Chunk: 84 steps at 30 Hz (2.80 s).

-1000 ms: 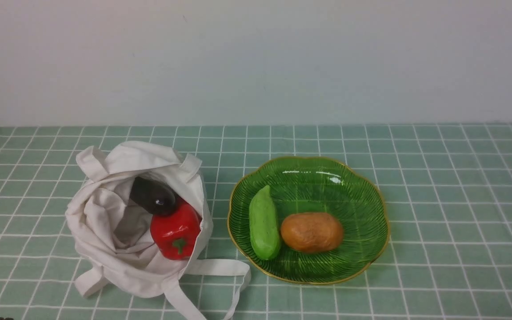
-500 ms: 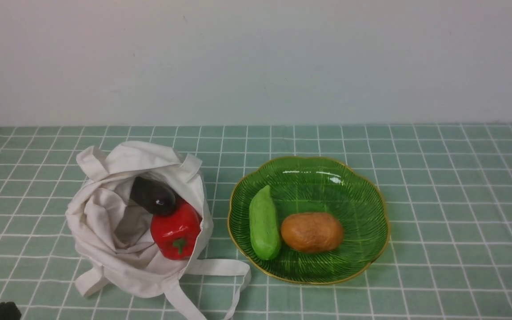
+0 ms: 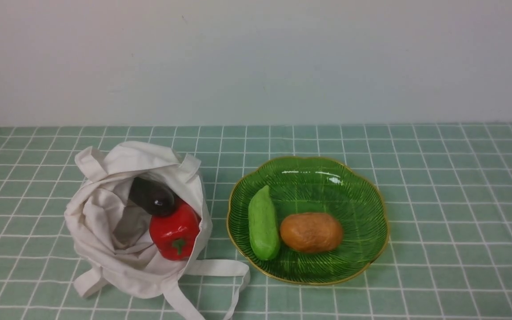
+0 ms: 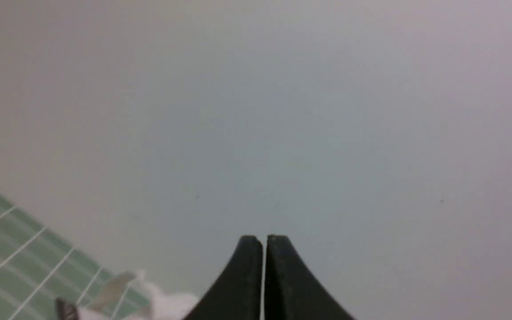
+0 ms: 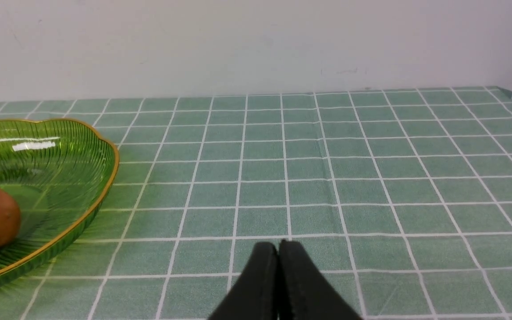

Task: Take vegetables from cloth bag on blue coffee tablecloth place on plate.
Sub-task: 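Reach into the bag and grasp a vegetable inside it with the left gripper, then take the eggplant out of the bag and place it in the plate with the left gripper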

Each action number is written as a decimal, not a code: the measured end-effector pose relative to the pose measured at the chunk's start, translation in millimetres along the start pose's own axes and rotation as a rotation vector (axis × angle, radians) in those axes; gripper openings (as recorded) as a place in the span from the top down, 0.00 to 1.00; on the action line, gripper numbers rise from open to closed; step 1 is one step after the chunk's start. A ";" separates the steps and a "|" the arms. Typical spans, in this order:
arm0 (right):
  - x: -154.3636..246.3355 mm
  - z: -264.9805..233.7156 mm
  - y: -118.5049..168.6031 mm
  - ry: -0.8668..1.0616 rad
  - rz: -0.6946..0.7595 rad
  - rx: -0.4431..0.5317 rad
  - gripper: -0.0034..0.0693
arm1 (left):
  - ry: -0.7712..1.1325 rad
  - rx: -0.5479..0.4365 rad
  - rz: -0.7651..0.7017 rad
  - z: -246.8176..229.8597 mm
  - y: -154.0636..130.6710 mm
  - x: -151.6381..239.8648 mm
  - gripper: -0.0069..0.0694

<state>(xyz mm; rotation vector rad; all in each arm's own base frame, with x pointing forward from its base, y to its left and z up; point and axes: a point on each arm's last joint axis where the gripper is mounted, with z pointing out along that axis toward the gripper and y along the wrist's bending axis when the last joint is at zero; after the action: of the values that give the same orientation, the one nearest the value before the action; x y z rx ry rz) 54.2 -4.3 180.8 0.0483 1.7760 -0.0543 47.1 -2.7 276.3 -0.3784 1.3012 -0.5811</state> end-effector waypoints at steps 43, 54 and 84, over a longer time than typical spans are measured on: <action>0.0 0.0 0.0 0.000 0.000 0.000 0.97 | 1.386 -0.456 -0.053 274.9 31.8 98.0 0.37; 0.0 0.0 0.0 0.000 0.000 0.000 0.97 | 1.367 -0.538 -0.237 286.3 50.7 132.4 0.05; 0.0 0.0 0.0 0.000 0.000 0.000 0.97 | 1.372 -0.379 -0.023 280.2 31.5 80.7 0.41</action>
<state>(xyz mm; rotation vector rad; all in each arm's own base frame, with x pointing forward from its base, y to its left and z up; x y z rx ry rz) 54.2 -4.3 180.8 0.0483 1.7760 -0.0543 337.3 -42.2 261.1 -0.2828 2.7503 -0.6132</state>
